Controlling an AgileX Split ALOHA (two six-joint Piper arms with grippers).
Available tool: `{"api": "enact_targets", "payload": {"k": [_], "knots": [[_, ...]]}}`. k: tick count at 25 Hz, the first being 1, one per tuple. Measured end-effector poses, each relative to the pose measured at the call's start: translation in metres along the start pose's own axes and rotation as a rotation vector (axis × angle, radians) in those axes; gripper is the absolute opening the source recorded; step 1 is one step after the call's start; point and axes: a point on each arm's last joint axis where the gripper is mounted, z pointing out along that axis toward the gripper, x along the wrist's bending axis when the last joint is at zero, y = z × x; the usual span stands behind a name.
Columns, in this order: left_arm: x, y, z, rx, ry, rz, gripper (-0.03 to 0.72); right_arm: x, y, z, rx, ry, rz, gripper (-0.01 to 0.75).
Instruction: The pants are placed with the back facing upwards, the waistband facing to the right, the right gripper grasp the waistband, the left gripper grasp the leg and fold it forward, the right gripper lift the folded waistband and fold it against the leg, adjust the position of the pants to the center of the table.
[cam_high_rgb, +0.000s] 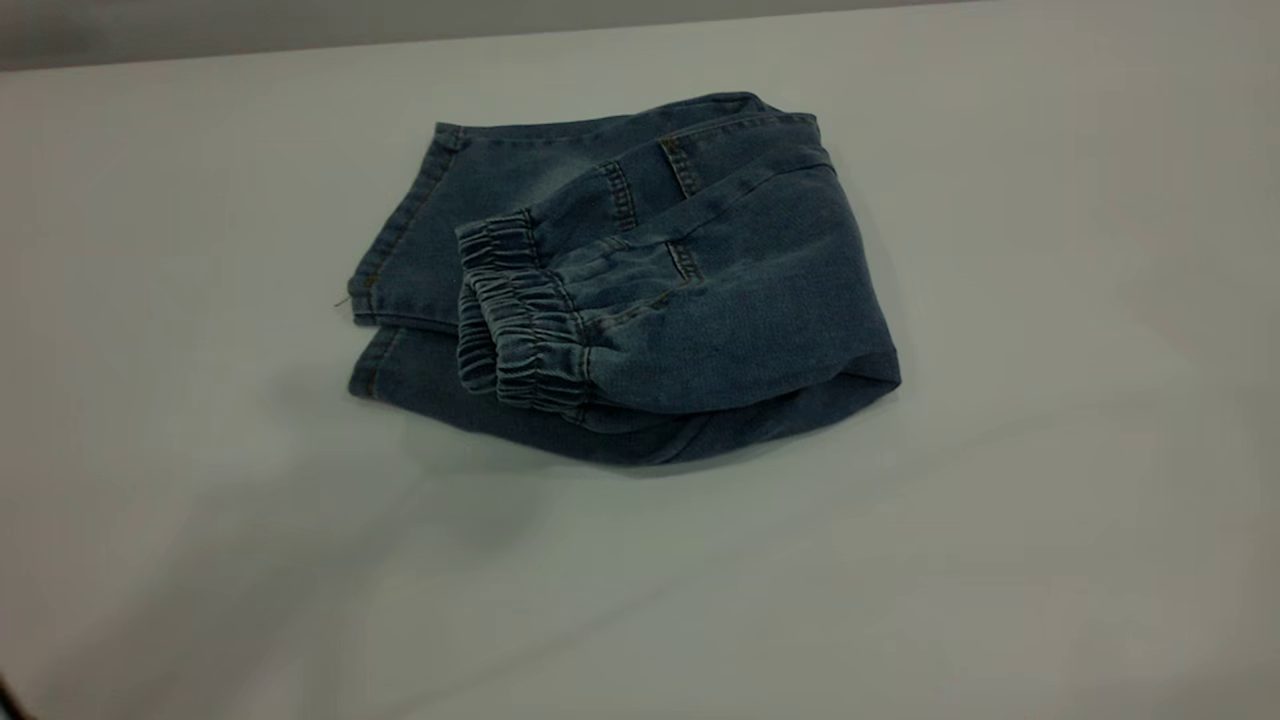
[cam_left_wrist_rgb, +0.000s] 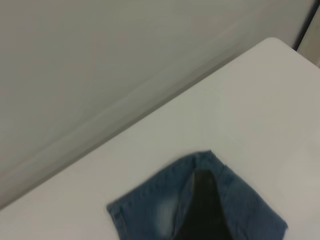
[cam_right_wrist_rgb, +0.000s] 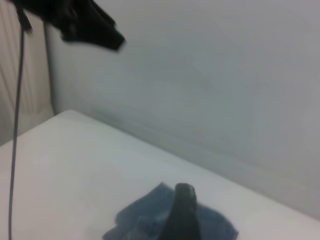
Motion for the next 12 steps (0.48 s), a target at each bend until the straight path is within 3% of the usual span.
{"api": "enact_targets", "payload": {"k": [12], "knots": [[-0.004, -0.134, -0.106, 0.008, -0.001, 0.025, 0.516, 0.025, -0.075, -0.028, -0.011, -0.007, -0.003, 0.570]]}}
